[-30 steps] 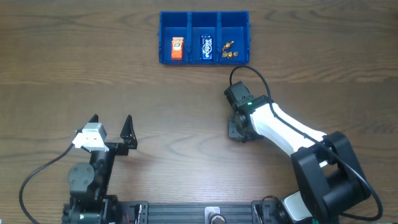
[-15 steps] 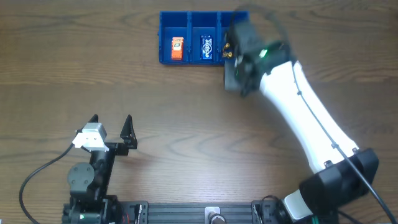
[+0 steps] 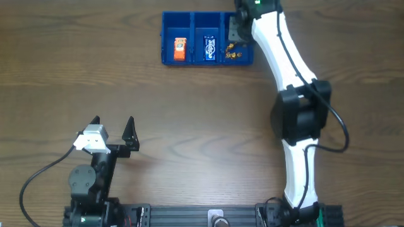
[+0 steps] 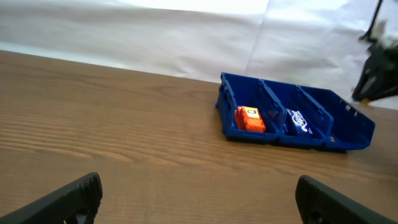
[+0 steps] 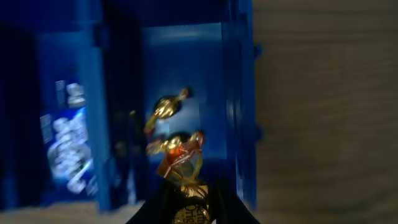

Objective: Sort Candies Into Trays

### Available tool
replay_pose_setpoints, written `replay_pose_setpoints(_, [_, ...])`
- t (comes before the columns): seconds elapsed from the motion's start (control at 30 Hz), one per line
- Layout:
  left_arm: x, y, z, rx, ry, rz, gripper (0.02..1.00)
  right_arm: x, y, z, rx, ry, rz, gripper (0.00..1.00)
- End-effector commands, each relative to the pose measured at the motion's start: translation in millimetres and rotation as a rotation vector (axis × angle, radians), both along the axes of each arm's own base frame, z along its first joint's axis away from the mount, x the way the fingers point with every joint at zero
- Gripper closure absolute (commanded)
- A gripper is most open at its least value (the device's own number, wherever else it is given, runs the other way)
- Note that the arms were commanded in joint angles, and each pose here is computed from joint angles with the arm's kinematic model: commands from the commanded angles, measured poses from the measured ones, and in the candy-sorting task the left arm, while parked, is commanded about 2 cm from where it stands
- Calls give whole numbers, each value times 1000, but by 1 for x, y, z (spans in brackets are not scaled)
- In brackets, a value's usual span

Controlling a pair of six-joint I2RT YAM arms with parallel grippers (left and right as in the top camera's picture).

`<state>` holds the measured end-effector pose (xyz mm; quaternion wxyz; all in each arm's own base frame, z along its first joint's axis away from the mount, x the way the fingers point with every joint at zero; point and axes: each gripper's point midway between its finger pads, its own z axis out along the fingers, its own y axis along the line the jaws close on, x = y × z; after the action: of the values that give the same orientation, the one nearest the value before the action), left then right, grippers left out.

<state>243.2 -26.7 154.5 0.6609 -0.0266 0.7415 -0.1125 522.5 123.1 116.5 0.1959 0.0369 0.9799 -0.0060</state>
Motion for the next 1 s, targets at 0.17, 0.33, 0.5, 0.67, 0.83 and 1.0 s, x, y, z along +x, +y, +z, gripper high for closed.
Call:
replay_pose_setpoints(0.17, [-1,-2,-16,11,45,-15,20,22,-1,2,-4,-69,4,866])
replay_pose_setpoints(0.33, [-1,-2,-16,11,45,-15,20,22,0,2,-5,-69,8,750])
replay_pose_setpoints(0.5, [-1,-2,-16,11,45,-15,20,25,4,3,3,-84,38,248])
replay_pose_setpoints(0.67, [-1,-2,-16,11,45,-15,20,26,3,25,66,-118,44,86])
replay_pose_setpoints(0.83, [-1,-2,-16,11,45,-15,20,12,-26,79,52,-206,47,27])
replay_pose_setpoints(1.0, [-1,-2,-16,11,45,-15,20,-26,-64,119,29,-343,14,3])
